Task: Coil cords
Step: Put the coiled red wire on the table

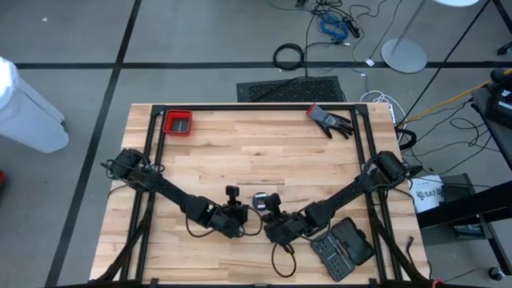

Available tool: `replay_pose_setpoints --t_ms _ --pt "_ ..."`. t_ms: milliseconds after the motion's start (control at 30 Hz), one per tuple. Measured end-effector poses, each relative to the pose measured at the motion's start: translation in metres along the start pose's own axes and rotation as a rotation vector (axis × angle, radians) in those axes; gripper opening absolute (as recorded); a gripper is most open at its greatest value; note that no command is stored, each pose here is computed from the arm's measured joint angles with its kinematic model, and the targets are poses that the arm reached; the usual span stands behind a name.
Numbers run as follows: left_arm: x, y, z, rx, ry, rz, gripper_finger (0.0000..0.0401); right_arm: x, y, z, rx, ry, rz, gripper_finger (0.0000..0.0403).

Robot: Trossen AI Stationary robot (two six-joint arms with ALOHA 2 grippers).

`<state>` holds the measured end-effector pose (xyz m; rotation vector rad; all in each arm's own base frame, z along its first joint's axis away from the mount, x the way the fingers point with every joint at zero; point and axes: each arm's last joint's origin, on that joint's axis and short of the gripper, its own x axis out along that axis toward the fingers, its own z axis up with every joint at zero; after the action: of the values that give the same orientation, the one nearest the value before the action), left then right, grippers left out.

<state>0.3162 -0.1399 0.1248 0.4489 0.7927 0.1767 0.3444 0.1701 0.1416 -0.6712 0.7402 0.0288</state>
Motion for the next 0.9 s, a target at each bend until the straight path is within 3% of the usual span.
replay_pose_setpoints --t_ms 233,500,900 --pt "0.003 0.004 0.001 -0.017 -0.003 0.007 0.0017 0.004 -0.005 -0.002 0.022 -0.006 0.064 0.0001" --pt "0.003 0.004 0.001 0.019 0.002 0.007 0.0023 0.003 -0.004 -0.001 0.02 -0.007 0.026 0.0003" --pt "-0.001 -0.003 -0.004 0.082 0.026 -0.006 0.0171 -0.019 0.001 0.01 0.055 -0.046 -0.005 0.0035"
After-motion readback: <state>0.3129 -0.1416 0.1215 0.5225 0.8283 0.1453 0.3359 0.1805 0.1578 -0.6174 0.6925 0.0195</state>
